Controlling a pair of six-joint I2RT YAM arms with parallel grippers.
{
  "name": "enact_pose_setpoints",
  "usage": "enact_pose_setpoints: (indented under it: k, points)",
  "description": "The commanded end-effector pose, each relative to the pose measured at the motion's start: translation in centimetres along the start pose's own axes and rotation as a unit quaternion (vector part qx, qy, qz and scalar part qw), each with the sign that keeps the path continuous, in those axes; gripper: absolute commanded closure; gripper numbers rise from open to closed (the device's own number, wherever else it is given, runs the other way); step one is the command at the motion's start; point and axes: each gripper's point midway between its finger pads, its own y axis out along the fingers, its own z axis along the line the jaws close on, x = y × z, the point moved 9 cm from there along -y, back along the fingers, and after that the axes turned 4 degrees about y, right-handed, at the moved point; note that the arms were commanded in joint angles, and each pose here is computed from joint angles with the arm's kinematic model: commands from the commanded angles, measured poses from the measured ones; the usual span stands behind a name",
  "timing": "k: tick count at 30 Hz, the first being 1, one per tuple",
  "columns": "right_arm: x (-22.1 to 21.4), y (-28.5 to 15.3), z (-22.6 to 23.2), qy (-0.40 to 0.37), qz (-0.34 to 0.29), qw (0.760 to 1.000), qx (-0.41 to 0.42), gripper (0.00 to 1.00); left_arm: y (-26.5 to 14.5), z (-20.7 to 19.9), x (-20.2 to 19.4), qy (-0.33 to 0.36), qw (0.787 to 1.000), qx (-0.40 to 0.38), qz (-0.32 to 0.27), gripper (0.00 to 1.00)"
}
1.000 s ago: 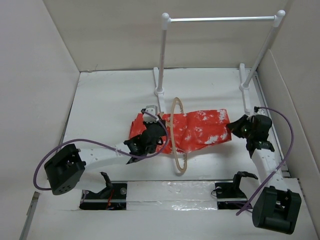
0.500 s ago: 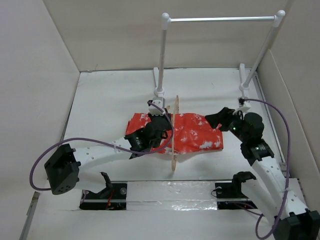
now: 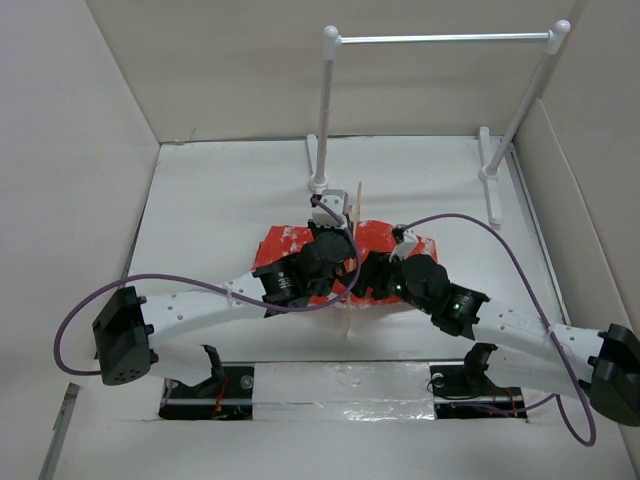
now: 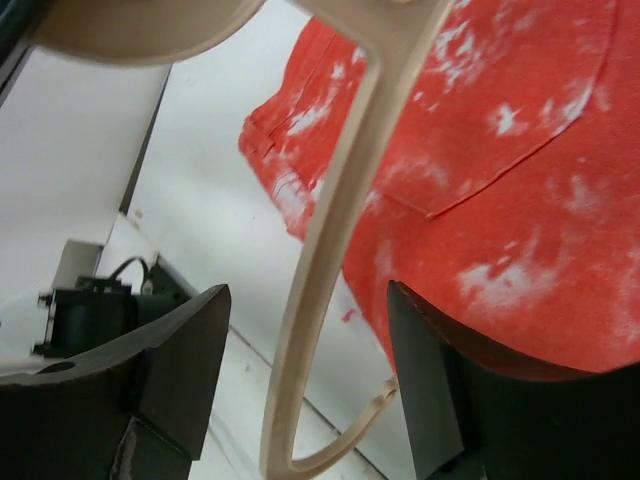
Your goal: Place the trousers on the hanger
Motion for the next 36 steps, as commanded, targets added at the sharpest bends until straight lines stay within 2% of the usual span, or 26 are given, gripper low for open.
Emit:
enact_pose_setpoints:
  k: [1, 4, 7, 8, 10, 11, 13, 14, 16, 18, 22, 24, 25, 27, 28, 29, 31, 33, 34, 36]
  points:
    - [2.3, 1.0, 1.9, 0.025, -0.072, 0.997, 0.007, 0.30, -0.7, -1.1, 5.2, -0.070, 0.995, -0.014, -0.068, 1.00]
    - [1.6, 1.6, 1.9, 0.031, -0.053, 0.998, 0.013, 0.35, -1.0, -1.1, 5.9, -0.080, 0.994, -0.021, -0.076, 1.00]
    - [0.7, 1.5, 2.6, 0.049, -0.055, 0.996, 0.045, 0.53, -1.1, -1.4, 6.9, -0.076, 0.993, -0.028, -0.084, 1.00]
    - [0.9, 1.5, 2.9, 0.055, -0.064, 0.995, 0.058, 0.63, -1.2, -1.6, 7.6, -0.079, 0.992, -0.034, -0.089, 1.00]
    - [1.0, 1.4, 3.4, 0.060, -0.059, 0.994, 0.076, 0.70, -1.1, -2.2, 8.2, -0.079, 0.991, -0.048, -0.093, 1.00]
    - [1.2, 1.2, 3.8, 0.061, -0.059, 0.993, 0.086, 0.80, -1.2, -2.7, 9.2, -0.079, 0.989, -0.068, -0.102, 1.00]
    - [1.4, 0.9, 4.5, 0.061, -0.054, 0.991, 0.110, 0.89, -1.1, -3.6, 10.2, -0.079, 0.987, -0.086, -0.107, 1.00]
    - [1.9, 0.3, 5.1, 0.063, -0.061, 0.988, 0.129, 0.97, -1.2, -4.1, 11.6, -0.086, 0.985, -0.096, -0.116, 1.00]
    - [2.3, -0.5, 5.8, 0.069, -0.064, 0.984, 0.151, 1.00, -1.1, -4.7, 12.4, -0.088, 0.983, -0.105, -0.118, 1.00]
    - [3.1, -1.9, 6.6, 0.074, -0.080, 0.978, 0.176, 1.00, -1.6, -5.6, 14.5, -0.101, 0.977, -0.133, -0.133, 1.00]
    - [4.6, -4.2, 7.9, 0.099, -0.107, 0.966, 0.212, 1.00, -1.7, -6.5, 15.8, -0.100, 0.973, -0.157, -0.136, 1.00]
    - [5.1, -5.0, 8.4, 0.105, -0.110, 0.962, 0.225, 1.00, -2.0, -7.3, 17.2, -0.098, 0.969, -0.181, -0.140, 0.89]
    - [5.5, -5.7, 8.8, 0.110, -0.115, 0.958, 0.237, 1.00, -1.8, -7.7, 17.3, -0.094, 0.968, -0.187, -0.136, 0.77]
    - [6.6, -6.5, 9.5, 0.108, -0.122, 0.955, 0.246, 1.00, -2.2, -8.2, 18.5, -0.100, 0.963, -0.206, -0.144, 0.67]
    - [6.9, -7.0, 9.9, 0.108, -0.122, 0.954, 0.253, 1.00, -2.2, -8.4, 18.7, -0.100, 0.962, -0.211, -0.145, 0.57]
    - [7.4, -7.2, 9.8, 0.108, -0.125, 0.954, 0.249, 1.00, -2.4, -8.4, 19.2, -0.100, 0.959, -0.219, -0.150, 0.52]
    - [8.5, -8.0, 10.2, 0.107, -0.140, 0.950, 0.257, 1.00, -2.8, -8.3, 19.7, -0.097, 0.958, -0.221, -0.155, 0.38]
    - [9.7, -8.8, 10.2, 0.101, -0.154, 0.950, 0.252, 1.00, -3.0, -7.5, 20.3, -0.082, 0.959, -0.217, -0.166, 0.28]
    - [9.9, -8.9, 10.1, 0.099, -0.155, 0.951, 0.250, 1.00, -3.8, -6.8, 21.1, -0.084, 0.956, -0.217, -0.177, 0.19]
    - [10.1, -9.2, 9.9, 0.091, -0.150, 0.951, 0.255, 1.00, -4.1, -5.4, 21.8, -0.083, 0.957, -0.207, -0.187, 0.16]
